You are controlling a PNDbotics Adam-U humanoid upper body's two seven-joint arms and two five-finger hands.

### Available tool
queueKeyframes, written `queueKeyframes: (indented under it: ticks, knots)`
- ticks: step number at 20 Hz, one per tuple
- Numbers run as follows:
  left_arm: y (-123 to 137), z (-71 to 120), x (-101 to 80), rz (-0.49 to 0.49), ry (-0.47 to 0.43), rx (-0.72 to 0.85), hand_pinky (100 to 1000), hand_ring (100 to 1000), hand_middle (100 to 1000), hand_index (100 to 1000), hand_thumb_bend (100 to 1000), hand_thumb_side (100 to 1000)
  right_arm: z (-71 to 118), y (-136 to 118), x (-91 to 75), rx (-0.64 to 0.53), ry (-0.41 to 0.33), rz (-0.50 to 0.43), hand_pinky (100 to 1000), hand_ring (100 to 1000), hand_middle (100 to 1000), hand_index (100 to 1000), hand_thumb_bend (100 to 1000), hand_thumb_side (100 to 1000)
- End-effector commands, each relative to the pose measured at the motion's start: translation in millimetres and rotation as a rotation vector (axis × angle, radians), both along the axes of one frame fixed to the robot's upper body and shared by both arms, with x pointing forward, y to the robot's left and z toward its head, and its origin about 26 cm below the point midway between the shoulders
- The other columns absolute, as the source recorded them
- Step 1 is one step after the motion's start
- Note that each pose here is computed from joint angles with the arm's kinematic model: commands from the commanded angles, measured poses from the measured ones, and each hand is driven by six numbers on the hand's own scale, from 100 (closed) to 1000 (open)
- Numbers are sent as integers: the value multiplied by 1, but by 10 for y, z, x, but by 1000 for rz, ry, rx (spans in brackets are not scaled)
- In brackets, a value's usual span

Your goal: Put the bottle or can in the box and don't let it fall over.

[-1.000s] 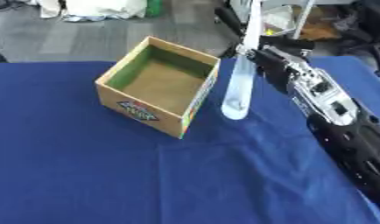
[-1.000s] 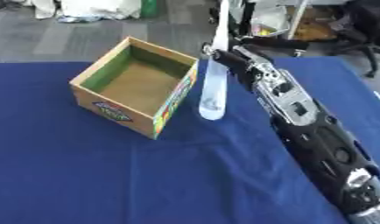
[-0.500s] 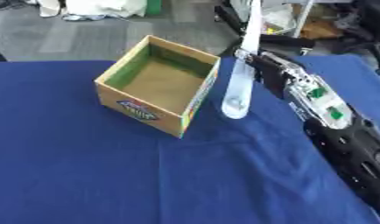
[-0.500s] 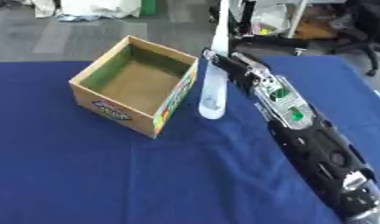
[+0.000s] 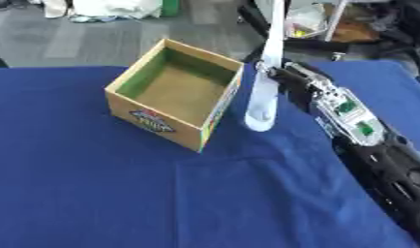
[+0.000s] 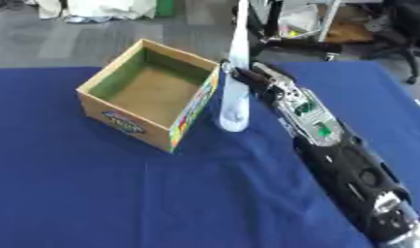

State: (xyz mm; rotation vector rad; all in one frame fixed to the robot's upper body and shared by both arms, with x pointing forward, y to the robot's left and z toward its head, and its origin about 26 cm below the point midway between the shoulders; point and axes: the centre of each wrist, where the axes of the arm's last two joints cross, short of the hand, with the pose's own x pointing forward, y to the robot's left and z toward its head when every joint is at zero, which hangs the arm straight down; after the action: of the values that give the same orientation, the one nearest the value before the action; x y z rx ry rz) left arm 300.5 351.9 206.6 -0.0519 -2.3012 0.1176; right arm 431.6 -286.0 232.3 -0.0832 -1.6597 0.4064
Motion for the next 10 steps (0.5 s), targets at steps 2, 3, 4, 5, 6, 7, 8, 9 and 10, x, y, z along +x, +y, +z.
queueKeyframes:
  ticks: [2, 3, 4, 5, 6, 7, 8, 9, 10]
  knots:
    - [-2, 100, -13, -6, -30, 20, 916, 1000, 1000, 780, 418, 633, 51, -28, 3, -15, -26, -9, 1000, 1000, 1000, 1000, 100, 473]
    - [-3, 100, -13, -7, -30, 21, 916, 1000, 1000, 780, 418, 633, 38, -29, 5, -15, -24, -10, 1000, 1000, 1000, 996, 100, 471]
    - [-4, 100, -13, -7, -30, 21, 916, 1000, 1000, 780, 417, 633, 25, -29, 8, -13, -23, -12, 1000, 1000, 1000, 995, 100, 469]
    - [-4, 100, -13, -8, -30, 22, 916, 1000, 1000, 780, 417, 633, 12, -29, 10, -11, -21, -13, 1000, 1000, 1000, 989, 100, 467]
    - [-5, 100, -13, -8, -30, 22, 916, 1000, 1000, 780, 417, 633, -3, -28, 13, -7, -19, -14, 1000, 1000, 1000, 987, 100, 467]
    - [-6, 99, -13, -9, -30, 22, 916, 1000, 1000, 780, 417, 634, -18, -24, 16, -2, -17, -12, 1000, 1000, 1000, 986, 100, 466]
    - [-8, 99, -12, -10, -30, 22, 916, 1000, 1000, 780, 417, 634, -34, -22, 19, 3, -16, -10, 1000, 1000, 1000, 986, 100, 466]
    - [-9, 100, -12, -11, -30, 23, 916, 1000, 1000, 780, 416, 634, -48, -22, 22, 6, -14, -9, 1000, 1000, 1000, 983, 100, 466]
    - [-10, 101, -12, -11, -31, 23, 916, 1000, 1000, 780, 416, 634, -62, -23, 25, 9, -12, -9, 1000, 1000, 1000, 982, 100, 466]
